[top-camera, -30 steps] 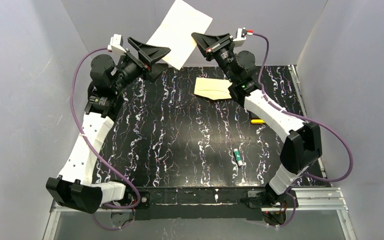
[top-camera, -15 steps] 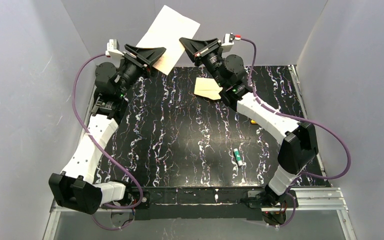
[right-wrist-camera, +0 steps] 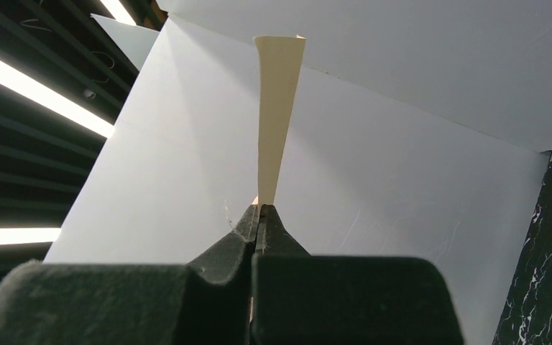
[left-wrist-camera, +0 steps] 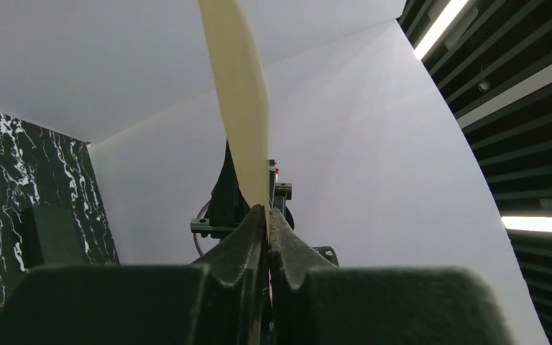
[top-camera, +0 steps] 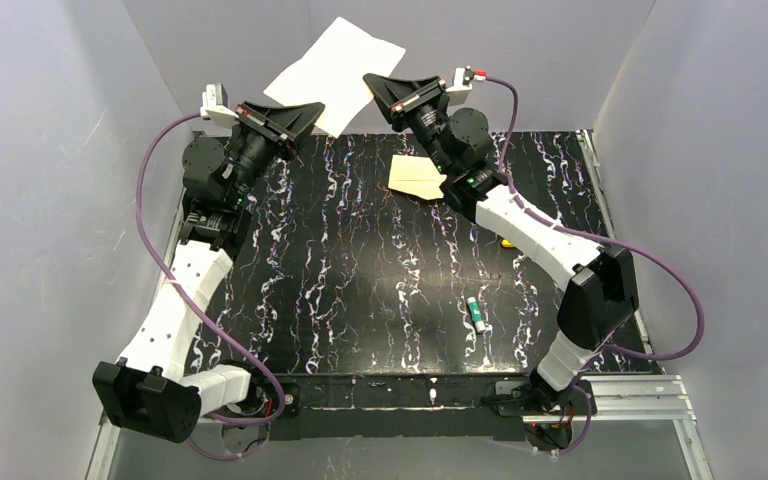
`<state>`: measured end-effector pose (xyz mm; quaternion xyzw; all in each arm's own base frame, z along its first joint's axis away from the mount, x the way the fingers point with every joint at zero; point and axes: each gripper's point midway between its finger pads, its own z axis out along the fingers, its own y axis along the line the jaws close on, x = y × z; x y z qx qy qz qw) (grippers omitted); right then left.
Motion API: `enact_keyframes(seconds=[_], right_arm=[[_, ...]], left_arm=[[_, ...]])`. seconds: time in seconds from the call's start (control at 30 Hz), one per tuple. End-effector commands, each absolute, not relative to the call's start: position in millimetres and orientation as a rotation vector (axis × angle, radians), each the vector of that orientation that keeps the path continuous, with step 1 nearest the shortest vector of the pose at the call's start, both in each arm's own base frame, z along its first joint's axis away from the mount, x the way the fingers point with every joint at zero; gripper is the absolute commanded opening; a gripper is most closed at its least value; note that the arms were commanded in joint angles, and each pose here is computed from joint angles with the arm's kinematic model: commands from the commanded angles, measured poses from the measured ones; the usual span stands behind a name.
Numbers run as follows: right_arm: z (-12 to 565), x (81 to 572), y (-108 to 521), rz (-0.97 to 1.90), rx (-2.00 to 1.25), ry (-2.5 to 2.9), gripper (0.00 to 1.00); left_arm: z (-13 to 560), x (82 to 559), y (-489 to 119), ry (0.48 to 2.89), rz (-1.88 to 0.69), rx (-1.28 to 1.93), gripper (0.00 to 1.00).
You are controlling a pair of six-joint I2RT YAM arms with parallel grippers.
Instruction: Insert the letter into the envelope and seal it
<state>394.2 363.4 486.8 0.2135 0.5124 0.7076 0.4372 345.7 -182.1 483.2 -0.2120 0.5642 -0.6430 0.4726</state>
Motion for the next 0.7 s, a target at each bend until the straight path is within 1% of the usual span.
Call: enact_keyframes(seconds=[0.0, 0.1, 0.13, 0.17, 0.2, 0.23, 0.27, 0.3, 0.33, 0.37, 0.5, 0.6, 0.67], right_arm=[[520.0, 374.9, 349.4, 1.783, 0.481, 1.184, 0.01], [517.3, 373.8, 347.5, 1.762, 0.474, 1.193, 0.01], [517.2, 372.9, 346.3, 1.754, 0.471, 1.193, 0.05], [515.7, 371.9, 346.5, 1.746, 0.459, 1.199, 0.17], [515.9, 369.6, 346.4, 1.736, 0.433, 1.198, 0.39], [516.2, 367.9, 344.1, 1.713, 0.41, 1.195, 0.63], [515.4, 366.9, 340.9, 1.674, 0.386, 1.197, 0.78], [514.8, 365.9, 337.1, 1.631, 0.363, 1.206, 0.87], [514.0, 367.0, 331.5, 1.582, 0.34, 1.217, 0.93], [513.9, 369.5, 324.5, 1.543, 0.314, 1.227, 0.94], [514.9, 383.3, 281.5, 1.423, 0.279, 1.24, 0.95], [497.9, 399.8, 250.9, 1.273, 0.294, 1.331, 0.95], [489.4, 399.0, 245.9, 1.22, 0.233, 1.366, 0.95]], left_arm=[[497.7, 337.2, -179.6, 1.329, -1.566, -0.474, 0.0], [497.4, 338.1, -180.4, 1.333, -1.551, -0.452, 0.0], [496.5, 338.3, -181.4, 1.338, -1.544, -0.44, 0.0], [495.3, 338.3, -182.5, 1.346, -1.538, -0.427, 0.0], [493.4, 338.4, -183.2, 1.356, -1.526, -0.412, 0.0], [492.0, 338.0, -184.4, 1.365, -1.512, -0.387, 0.0], [492.2, 336.7, -186.0, 1.374, -1.491, -0.345, 0.0], [491.3, 336.1, -187.3, 1.389, -1.462, -0.294, 0.0], [488.4, 334.8, -189.9, 1.416, -1.437, -0.245, 0.0], [485.7, 334.3, -190.8, 1.438, -1.399, -0.186, 0.0], [474.3, 318.3, -195.5, 1.541, -1.224, 0.127, 0.0], [451.0, 308.4, -188.4, 1.676, -1.03, 0.311, 0.0], [437.1, 302.9, -181.0, 1.742, -0.928, 0.389, 0.0]])
